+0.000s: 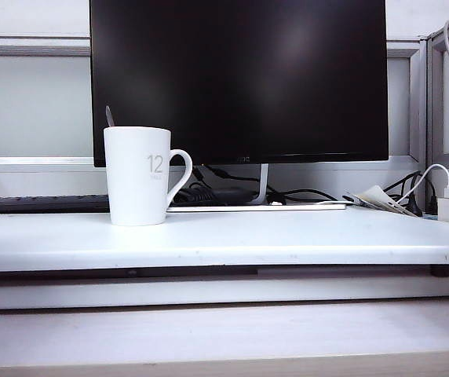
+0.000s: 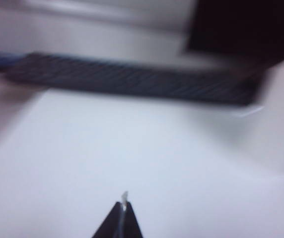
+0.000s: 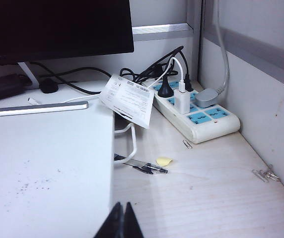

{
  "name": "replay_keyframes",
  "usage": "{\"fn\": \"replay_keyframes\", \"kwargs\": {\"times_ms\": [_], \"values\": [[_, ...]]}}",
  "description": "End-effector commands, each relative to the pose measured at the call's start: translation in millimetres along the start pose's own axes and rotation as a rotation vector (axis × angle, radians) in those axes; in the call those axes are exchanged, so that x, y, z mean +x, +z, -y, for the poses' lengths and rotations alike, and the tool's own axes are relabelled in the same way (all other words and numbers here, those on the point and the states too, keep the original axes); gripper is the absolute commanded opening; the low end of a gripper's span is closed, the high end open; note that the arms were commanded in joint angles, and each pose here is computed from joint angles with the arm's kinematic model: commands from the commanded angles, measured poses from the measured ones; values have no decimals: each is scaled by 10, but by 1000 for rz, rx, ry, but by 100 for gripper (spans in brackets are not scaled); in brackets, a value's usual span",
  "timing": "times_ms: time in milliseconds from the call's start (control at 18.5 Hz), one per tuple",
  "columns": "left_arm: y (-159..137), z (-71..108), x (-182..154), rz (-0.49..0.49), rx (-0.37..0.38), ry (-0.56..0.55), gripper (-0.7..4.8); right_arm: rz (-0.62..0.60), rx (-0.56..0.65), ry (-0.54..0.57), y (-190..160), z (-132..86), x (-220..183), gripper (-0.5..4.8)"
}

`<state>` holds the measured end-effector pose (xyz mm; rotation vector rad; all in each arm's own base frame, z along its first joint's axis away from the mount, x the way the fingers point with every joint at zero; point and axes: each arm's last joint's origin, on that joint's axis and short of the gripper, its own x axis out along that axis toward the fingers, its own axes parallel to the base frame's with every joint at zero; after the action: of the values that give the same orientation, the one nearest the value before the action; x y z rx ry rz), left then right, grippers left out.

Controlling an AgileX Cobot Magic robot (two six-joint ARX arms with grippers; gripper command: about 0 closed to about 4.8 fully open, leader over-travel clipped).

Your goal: Pick up a spoon and stir the liquid in the cup.

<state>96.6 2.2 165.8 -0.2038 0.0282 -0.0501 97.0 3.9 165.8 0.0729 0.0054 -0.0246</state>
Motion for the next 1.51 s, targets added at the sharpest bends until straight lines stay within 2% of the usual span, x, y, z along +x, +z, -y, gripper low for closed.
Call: {"fn": "replay_keyframes", "kwargs": {"times_ms": [54, 162, 216, 325, 379, 433, 595, 811, 920, 1136, 1298, 1352, 1406, 1461, 1515], "values": [[460, 156, -129, 128, -70, -187, -5, 9, 7, 49, -6, -15, 4, -5], [837, 243, -203, 181, 8, -193, -5, 4, 37, 119, -6, -35, 2, -5], [970, 268, -155, 152, 23, -191, -5, 3, 90, 139, -2, -41, 1, -4], [1203, 313, 175, -8, 44, -265, -5, 27, 165, 226, 37, -67, -5, -4], [1283, 329, 369, -83, 29, -321, -5, 44, 167, 269, 60, -81, -9, -5], [1368, 334, 659, -178, 2, -360, -5, 44, 238, 343, 106, -103, -24, -5], [1336, 292, 1067, -313, 19, -363, -5, 35, 340, 473, 362, -156, -68, -5], [1199, 276, 1202, -391, -8, -396, -5, 15, 224, 631, 816, -373, 149, -5], [1193, 315, 1202, -387, 23, -420, -5, -40, 117, 719, 1074, -603, 419, -5], [1178, 362, 1193, -399, 35, -469, -5, -103, -43, 899, 1387, -1296, 1095, -5], [1178, 367, 1189, -402, 27, -493, -5, -142, -71, 1046, 1458, -1788, 1559, 8], [1179, 369, 1188, -402, 27, -501, -5, -150, -69, 1083, 1461, -1890, 1684, 49], [1177, 369, 1188, -403, 27, -502, -5, -154, -67, 1120, 1466, -1997, 1796, 122], [1177, 369, 1188, -403, 27, -502, -5, -159, -71, 1151, 1445, -2138, 1858, 175], [1179, 366, 1188, -401, 29, -500, -5, -154, -87, 1190, 1426, -2281, 1929, 177]]}}
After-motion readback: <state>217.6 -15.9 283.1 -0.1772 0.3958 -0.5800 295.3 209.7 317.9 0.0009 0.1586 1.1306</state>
